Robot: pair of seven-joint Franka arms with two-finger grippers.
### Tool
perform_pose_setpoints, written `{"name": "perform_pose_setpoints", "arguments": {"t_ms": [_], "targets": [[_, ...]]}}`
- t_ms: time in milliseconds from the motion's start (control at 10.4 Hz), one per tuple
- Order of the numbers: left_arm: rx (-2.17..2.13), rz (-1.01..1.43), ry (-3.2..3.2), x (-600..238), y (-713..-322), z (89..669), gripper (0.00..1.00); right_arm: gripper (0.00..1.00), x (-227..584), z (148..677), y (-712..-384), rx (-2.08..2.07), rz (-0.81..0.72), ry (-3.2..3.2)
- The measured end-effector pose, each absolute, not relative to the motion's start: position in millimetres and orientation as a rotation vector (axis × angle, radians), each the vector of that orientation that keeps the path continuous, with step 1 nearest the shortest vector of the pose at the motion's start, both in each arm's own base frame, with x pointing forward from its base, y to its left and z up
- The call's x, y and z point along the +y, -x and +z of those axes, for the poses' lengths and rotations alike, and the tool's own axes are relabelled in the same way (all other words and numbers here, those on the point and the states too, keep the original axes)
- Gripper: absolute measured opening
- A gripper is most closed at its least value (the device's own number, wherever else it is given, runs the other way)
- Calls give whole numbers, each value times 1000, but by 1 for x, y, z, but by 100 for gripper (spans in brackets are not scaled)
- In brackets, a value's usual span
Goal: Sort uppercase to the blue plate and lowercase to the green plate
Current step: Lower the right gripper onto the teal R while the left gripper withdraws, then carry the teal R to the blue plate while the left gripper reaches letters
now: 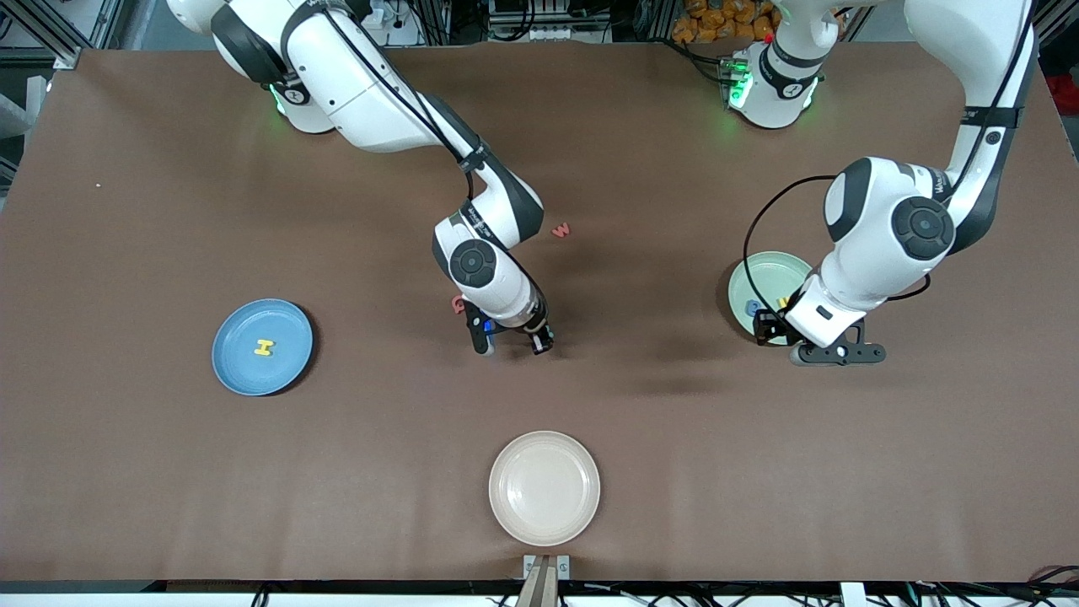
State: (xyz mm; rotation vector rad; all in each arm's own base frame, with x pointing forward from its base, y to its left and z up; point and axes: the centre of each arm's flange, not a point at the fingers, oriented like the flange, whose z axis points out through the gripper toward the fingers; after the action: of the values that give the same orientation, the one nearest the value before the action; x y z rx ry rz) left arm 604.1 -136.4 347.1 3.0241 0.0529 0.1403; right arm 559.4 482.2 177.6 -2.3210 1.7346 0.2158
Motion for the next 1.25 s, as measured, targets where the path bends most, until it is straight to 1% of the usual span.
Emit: {"name": "perform_pose_setpoints", "arguments": {"t_ms": [289, 482, 579, 772, 965, 1158, 1254], "targets": [[156, 173, -2980, -140, -613, 365, 53, 29, 481, 179, -562, 1733, 207, 2312], [237, 175, -2946, -157, -613, 373, 53, 29, 473, 193, -575, 1741, 190, 2285], [280, 174, -2932, -171, -611, 377, 53, 29, 458, 202, -588, 1759, 188, 2287], [354, 161, -2909, -207, -602, 383, 53, 29, 406, 226, -618, 1791, 200, 2344], [365, 132, -2901, -254, -584, 382, 53, 29, 338, 250, -644, 1796, 252, 2449], [404, 89, -2887, -311, -560, 378, 53, 29, 265, 264, -659, 1760, 296, 2586], [423, 65, -2880, -337, -549, 374, 53, 29, 230, 266, -660, 1725, 296, 2661]]}}
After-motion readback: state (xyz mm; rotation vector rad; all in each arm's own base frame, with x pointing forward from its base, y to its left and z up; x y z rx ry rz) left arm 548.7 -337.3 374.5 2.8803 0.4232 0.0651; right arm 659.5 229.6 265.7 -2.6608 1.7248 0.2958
